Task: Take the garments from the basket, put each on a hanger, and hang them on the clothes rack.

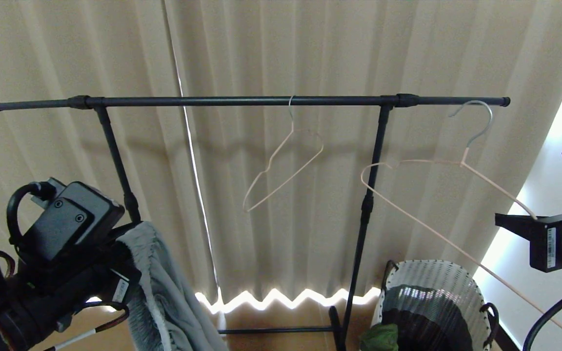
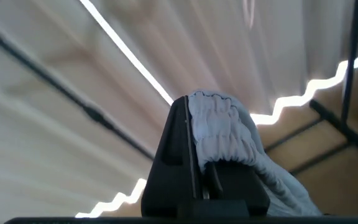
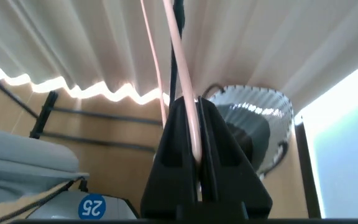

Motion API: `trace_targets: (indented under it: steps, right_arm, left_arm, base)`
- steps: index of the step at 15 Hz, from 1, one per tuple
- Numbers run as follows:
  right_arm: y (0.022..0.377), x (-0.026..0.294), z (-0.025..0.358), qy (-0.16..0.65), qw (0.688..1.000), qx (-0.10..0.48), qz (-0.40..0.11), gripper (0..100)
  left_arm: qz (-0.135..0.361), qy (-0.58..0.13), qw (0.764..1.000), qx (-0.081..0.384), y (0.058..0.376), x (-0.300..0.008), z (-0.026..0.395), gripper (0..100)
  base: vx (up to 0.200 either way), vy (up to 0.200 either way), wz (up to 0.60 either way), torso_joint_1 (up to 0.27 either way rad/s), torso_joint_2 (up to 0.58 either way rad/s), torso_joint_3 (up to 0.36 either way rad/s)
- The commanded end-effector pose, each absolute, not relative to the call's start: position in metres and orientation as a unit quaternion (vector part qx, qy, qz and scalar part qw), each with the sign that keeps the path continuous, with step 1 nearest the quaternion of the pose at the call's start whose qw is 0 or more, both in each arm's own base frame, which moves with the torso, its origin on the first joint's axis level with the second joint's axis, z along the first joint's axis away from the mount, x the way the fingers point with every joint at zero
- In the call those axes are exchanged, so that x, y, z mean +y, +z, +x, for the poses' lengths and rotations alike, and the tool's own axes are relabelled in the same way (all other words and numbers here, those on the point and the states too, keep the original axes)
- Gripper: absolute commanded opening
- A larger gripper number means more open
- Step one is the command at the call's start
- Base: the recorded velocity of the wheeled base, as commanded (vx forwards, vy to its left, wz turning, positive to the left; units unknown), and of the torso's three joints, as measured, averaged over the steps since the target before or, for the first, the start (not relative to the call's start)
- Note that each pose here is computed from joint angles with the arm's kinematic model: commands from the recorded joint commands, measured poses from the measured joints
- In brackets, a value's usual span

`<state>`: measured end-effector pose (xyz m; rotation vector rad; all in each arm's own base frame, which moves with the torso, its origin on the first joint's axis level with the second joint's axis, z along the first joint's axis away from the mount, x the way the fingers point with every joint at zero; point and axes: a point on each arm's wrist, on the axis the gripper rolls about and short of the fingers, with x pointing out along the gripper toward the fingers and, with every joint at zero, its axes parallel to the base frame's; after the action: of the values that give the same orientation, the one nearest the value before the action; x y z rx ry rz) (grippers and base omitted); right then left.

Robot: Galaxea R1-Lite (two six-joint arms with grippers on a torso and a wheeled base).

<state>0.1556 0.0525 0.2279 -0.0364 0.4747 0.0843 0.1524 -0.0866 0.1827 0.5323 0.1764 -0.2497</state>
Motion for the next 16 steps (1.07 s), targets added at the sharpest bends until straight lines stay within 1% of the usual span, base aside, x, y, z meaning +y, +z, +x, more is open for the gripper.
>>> trace_targets:
  steps: [1, 3, 6, 8, 9, 10, 11, 12, 13, 15, 16]
  right_arm:
    - [0.224, 0.048, 0.144, 0.042, 0.972, 0.232, -0.017, 0]
    - [0.225, 0.045, 0.135, 0.044, 0.974, 0.223, -0.014, 0]
    - [0.226, 0.044, 0.132, 0.053, 0.974, 0.219, -0.011, 0]
    - [0.225, 0.044, 0.129, 0.063, 0.974, 0.219, -0.008, 0]
    - [0.226, 0.045, 0.128, 0.081, 0.973, 0.217, -0.005, 0]
    - [0.227, 0.047, 0.127, 0.096, 0.972, 0.215, -0.004, 0]
    - [0.229, 0.049, 0.127, 0.105, 0.971, 0.213, -0.004, 0]
    - [0.230, 0.053, 0.126, 0.121, 0.970, 0.210, -0.006, 0]
    - [0.232, 0.060, 0.126, 0.144, 0.970, 0.198, -0.006, 0]
    - [0.234, 0.071, 0.132, 0.169, 0.968, 0.184, -0.005, 0]
    - [0.232, 0.080, 0.140, 0.182, 0.967, 0.179, -0.005, 0]
  left_arm:
    - [0.269, -0.120, 0.950, 0.105, 0.176, -0.087, 0.157, 0]
    - [0.269, -0.120, 0.950, 0.102, 0.176, -0.087, 0.156, 0]
    - [0.266, -0.123, 0.952, 0.092, 0.181, -0.087, 0.154, 0]
    - [0.252, -0.115, 0.959, 0.065, 0.194, -0.083, 0.146, 0]
    - [0.250, -0.110, 0.961, 0.048, 0.209, -0.079, 0.141, 0]
    - [0.252, -0.110, 0.960, 0.047, 0.220, -0.077, 0.137, 0]
    - [0.254, -0.111, 0.959, 0.054, 0.231, -0.075, 0.134, 0]
    - [0.261, -0.119, 0.955, 0.075, 0.244, -0.074, 0.131, 0]
    - [0.258, -0.130, 0.953, 0.085, 0.260, -0.077, 0.131, 0]
    - [0.245, -0.140, 0.954, 0.100, 0.275, -0.088, 0.141, 0]
    - [0.232, -0.134, 0.957, 0.110, 0.284, -0.098, 0.157, 0]
  base:
    - [-0.200, 0.000, 0.00, 0.002, 0.01, 0.002]
    - [-0.200, 0.000, 0.00, -0.002, 0.00, -0.002]
    - [0.000, 0.000, 0.00, 0.000, 0.00, 0.000]
    - [0.000, 0.000, 0.00, 0.000, 0.00, 0.000]
    - [0.000, 0.000, 0.00, 0.000, 0.00, 0.000]
    - [0.000, 0.000, 0.00, 0.000, 0.00, 0.000]
    - [0.000, 0.000, 0.00, 0.000, 0.00, 0.000]
    - [0.000, 0.000, 0.00, 0.000, 0.00, 0.000]
    - [0.000, 0.000, 0.00, 0.000, 0.00, 0.000]
    - [0.000, 0.000, 0.00, 0.000, 0.00, 0.000]
    - [0.000, 0.000, 0.00, 0.000, 0.00, 0.000]
